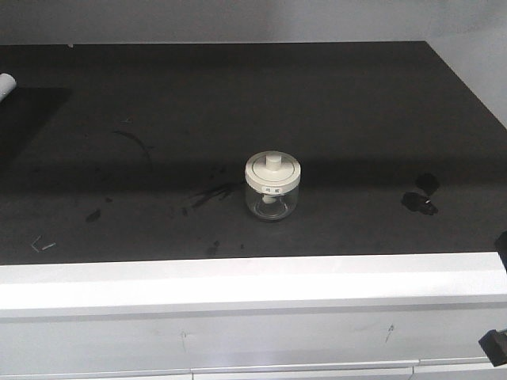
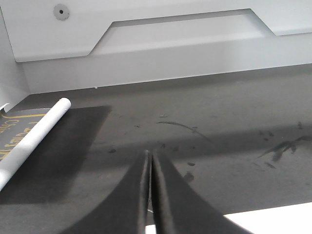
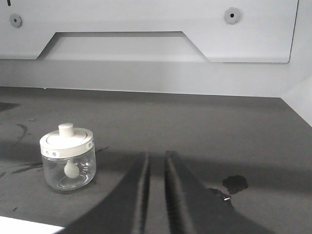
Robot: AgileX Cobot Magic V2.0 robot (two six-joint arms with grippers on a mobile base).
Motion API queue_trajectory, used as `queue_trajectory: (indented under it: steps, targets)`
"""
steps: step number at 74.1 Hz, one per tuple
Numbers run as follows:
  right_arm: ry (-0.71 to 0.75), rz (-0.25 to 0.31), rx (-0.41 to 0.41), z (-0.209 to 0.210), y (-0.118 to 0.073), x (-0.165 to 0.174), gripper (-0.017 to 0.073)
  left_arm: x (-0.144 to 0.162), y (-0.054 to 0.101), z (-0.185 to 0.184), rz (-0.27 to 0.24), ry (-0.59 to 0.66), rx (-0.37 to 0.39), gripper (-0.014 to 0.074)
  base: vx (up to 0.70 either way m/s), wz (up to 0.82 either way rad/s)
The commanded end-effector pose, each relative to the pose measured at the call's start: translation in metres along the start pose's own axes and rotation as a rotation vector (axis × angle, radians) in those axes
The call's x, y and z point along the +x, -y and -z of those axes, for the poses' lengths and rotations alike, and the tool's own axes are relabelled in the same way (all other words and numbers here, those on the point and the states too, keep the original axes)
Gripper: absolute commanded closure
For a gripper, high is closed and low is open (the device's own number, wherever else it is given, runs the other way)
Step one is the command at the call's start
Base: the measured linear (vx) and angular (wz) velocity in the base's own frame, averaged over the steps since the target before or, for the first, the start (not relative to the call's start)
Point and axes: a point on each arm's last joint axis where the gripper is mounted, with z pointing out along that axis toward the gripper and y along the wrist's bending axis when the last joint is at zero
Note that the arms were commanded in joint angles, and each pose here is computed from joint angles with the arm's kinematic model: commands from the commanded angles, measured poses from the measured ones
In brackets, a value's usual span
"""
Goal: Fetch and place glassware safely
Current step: 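Move the right gripper toward the white-lidded glass jar, then close the right gripper on the jar's white lid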
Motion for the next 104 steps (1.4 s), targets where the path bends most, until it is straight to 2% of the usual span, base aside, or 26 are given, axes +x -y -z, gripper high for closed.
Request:
queue_trajectory:
  steps: [1, 14, 23, 44, 49, 56, 67, 74, 90, 101, 104]
  targets:
    - [0.107, 0.013, -0.009, -0.001, -0.001, -0.017, 0.0337, -0.015, 0.0, 0.001, 0.008, 0.093, 0.007, 0.0601, 0.0, 0.0]
    - [0.108, 0.015, -0.009, -0.001, -0.001, -0.017, 0.0134, -0.015, 0.0, 0.001, 0.008, 0.093, 0.007, 0.0601, 0.0, 0.0]
    - [0.117, 0.016, -0.008, -0.002, -0.001, -0.024, 0.0076, -0.015, 0.0, 0.001, 0.008, 0.093, 0.007, 0.0601, 0.0, 0.0]
    - [0.097, 0.006, -0.016, -0.047, -0.001, -0.067, 0.0074, -0.015, 0.0, 0.001, 0.008, 0.093, 0.007, 0.0601, 0.0, 0.0]
    - [0.107, 0.011, -0.06, -0.063, -0.007, -0.074, 0.0074, -0.015, 0.0, 0.001, 0.008, 0.093, 0.007, 0.0601, 0.0, 0.0]
    - [0.113, 0.059, -0.164, -0.087, -0.025, -0.078, 0.0074, -0.015, 0.0, 0.001, 0.008, 0.093, 0.007, 0.0601, 0.0, 0.0]
    - [0.071, 0.037, -0.255, -0.133, -0.049, -0.067, 0.0074, -0.015, 0.0, 0.001, 0.008, 0.093, 0.007, 0.0601, 0.0, 0.0]
    - [0.063, 0.006, -0.28, -0.161, -0.06, -0.058, 0.0074, -0.015, 0.0, 0.001, 0.008, 0.093, 0.007, 0.0601, 0.0, 0.0]
    - [0.052, -0.059, -0.306, -0.209, -0.073, -0.042, 0.0074, -0.015, 0.0, 0.001, 0.008, 0.093, 0.007, 0.0601, 0.0, 0.0]
    - [0.038, -0.047, -0.39, -0.231, -0.085, -0.035, 0.0074, -0.015, 0.0, 0.001, 0.008, 0.093, 0.007, 0.0601, 0.0, 0.0]
    - [0.031, -0.058, -0.405, -0.236, -0.088, -0.034, 0.0074, -0.015, 0.0, 0.001, 0.008, 0.093, 0.007, 0.0601, 0.0, 0.0]
